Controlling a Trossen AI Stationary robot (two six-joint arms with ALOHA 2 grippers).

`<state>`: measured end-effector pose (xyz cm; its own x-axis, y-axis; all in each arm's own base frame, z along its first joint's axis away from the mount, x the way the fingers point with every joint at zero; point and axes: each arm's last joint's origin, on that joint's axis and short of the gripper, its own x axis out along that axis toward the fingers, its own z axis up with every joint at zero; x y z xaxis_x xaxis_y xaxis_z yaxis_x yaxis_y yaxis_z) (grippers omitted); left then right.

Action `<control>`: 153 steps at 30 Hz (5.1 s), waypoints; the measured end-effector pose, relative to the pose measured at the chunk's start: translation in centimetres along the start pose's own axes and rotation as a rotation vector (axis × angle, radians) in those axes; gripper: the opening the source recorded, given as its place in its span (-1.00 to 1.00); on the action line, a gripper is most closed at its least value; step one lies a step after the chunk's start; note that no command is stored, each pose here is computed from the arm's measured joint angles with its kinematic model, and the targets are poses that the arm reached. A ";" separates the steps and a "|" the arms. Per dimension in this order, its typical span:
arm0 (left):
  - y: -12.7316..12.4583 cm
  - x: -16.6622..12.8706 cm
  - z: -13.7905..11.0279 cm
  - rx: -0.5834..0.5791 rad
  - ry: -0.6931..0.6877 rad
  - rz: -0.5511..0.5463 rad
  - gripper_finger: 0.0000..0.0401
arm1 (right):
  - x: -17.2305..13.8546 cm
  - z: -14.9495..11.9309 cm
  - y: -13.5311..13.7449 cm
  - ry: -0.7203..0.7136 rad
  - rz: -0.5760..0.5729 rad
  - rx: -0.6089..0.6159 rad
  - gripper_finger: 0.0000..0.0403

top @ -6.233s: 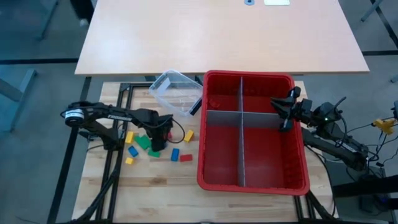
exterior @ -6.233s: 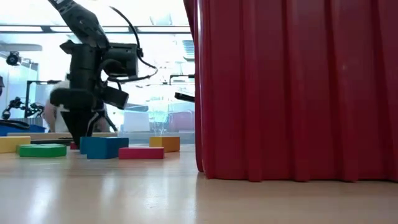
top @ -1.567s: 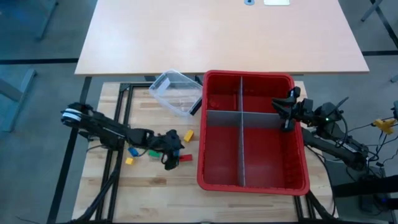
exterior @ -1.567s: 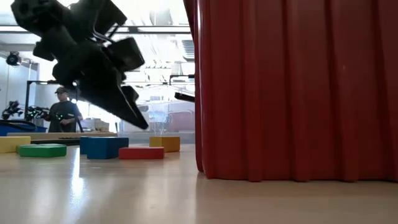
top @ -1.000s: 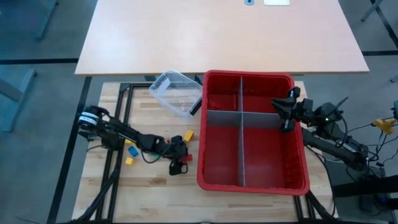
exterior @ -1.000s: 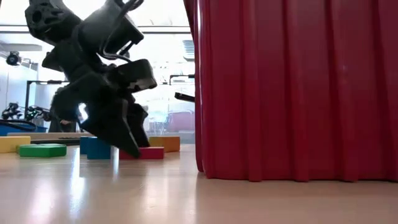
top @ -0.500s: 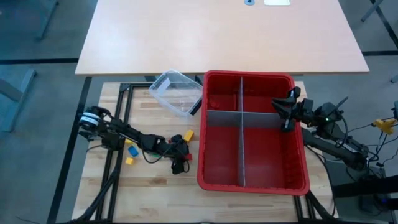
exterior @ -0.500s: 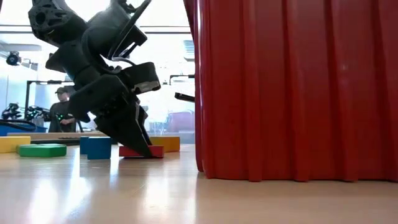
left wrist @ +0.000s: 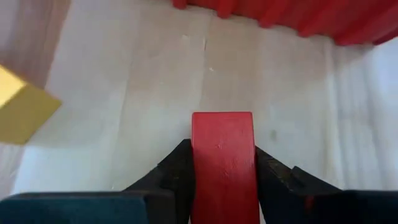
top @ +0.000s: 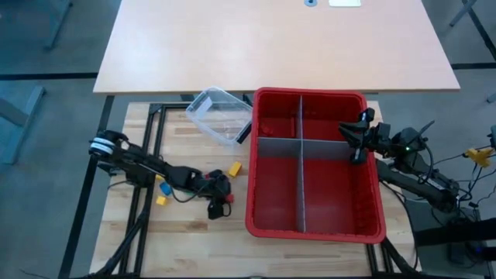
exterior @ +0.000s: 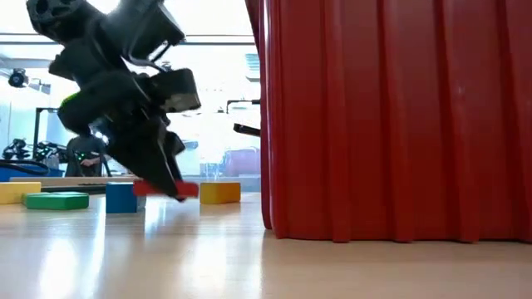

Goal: Sort blocks
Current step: Put the red block into the top left of the red bin, then put the right green block into the bottom left of the red bin

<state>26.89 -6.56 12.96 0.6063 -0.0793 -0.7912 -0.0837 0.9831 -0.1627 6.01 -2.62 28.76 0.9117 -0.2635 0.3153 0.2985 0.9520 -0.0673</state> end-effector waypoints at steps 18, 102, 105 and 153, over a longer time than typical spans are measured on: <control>-0.8 -9.8 1.4 0.036 -0.317 0.201 -0.47 | 0.0 0.0 0.0 -0.001 0.003 -0.003 -0.75; 8.9 -12.2 14.7 0.071 -0.420 -0.010 0.55 | 0.0 -0.9 0.0 0.091 0.009 0.029 -0.72; 6.5 -13.2 12.2 0.049 -0.366 -0.007 0.55 | 0.0 -0.9 0.1 0.087 0.016 0.028 -0.75; 2.4 -7.8 -5.1 -0.048 0.287 0.160 0.55 | -0.1 -1.1 0.1 0.111 0.025 0.024 -0.69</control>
<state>17.88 -4.45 15.73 0.3357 0.0258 -0.9416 -0.2017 0.9784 -0.0451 6.30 -2.70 27.68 0.9448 -0.2542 0.2069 0.2698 0.9616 -0.0502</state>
